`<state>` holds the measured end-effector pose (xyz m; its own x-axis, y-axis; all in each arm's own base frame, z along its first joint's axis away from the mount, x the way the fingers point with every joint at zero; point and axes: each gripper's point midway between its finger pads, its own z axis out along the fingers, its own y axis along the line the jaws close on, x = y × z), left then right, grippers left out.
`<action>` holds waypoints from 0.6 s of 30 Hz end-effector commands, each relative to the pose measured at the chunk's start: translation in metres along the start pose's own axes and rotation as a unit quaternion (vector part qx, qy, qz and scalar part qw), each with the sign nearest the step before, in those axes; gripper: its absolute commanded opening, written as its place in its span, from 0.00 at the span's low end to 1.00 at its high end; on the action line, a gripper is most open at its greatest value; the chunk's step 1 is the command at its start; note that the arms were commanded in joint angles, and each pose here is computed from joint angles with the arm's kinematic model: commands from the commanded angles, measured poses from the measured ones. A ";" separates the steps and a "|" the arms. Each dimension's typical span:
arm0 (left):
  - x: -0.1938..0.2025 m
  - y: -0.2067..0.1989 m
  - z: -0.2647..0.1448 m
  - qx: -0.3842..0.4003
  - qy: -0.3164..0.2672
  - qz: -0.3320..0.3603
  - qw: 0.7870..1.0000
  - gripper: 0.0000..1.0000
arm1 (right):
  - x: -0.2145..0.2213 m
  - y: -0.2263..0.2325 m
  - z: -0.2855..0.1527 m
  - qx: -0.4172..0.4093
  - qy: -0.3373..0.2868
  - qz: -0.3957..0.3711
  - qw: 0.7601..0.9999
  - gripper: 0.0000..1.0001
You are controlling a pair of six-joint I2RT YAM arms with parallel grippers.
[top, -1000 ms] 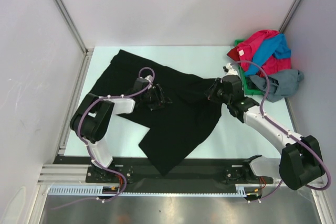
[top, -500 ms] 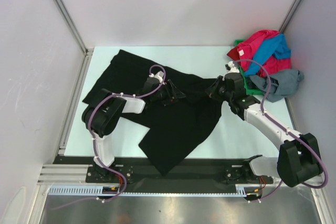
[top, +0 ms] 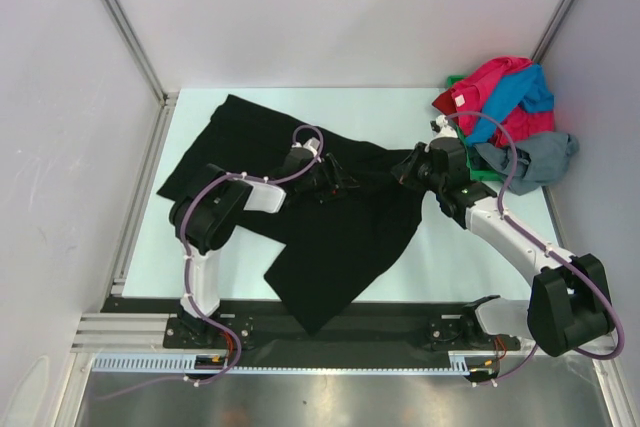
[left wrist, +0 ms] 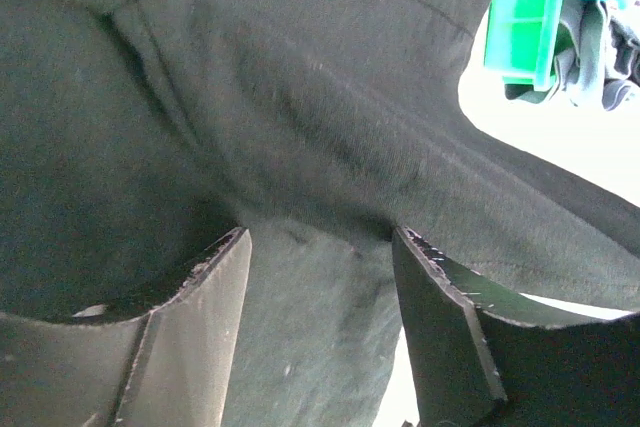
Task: Fold and stack the t-shirts
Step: Flatten the tshirt out
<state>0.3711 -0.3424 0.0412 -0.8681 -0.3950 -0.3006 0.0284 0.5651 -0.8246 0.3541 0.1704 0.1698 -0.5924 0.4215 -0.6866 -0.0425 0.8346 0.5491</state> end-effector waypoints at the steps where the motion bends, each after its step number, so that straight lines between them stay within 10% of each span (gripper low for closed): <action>1: -0.008 -0.015 0.010 0.014 -0.007 0.001 1.000 0.62 | -0.021 0.018 -0.003 -0.029 -0.030 0.005 0.999 0.02; 9: -0.014 -0.015 0.021 0.010 -0.010 -0.001 1.000 0.36 | -0.020 0.015 -0.004 -0.026 -0.030 0.003 0.999 0.03; 14: -0.019 -0.018 0.013 -0.018 -0.007 0.033 0.999 0.02 | -0.017 0.013 -0.006 -0.022 -0.026 -0.002 0.999 0.02; 18: -0.022 -0.018 0.001 -0.040 -0.011 0.062 0.997 0.00 | -0.015 0.010 -0.008 -0.017 -0.027 -0.005 0.999 0.02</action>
<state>0.3848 -0.3451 0.0298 -0.8759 -0.3686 -0.3113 0.0057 0.6372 -0.7706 0.3546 0.1718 0.1724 -0.5880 0.4282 -0.6862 -0.0483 0.8283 0.5582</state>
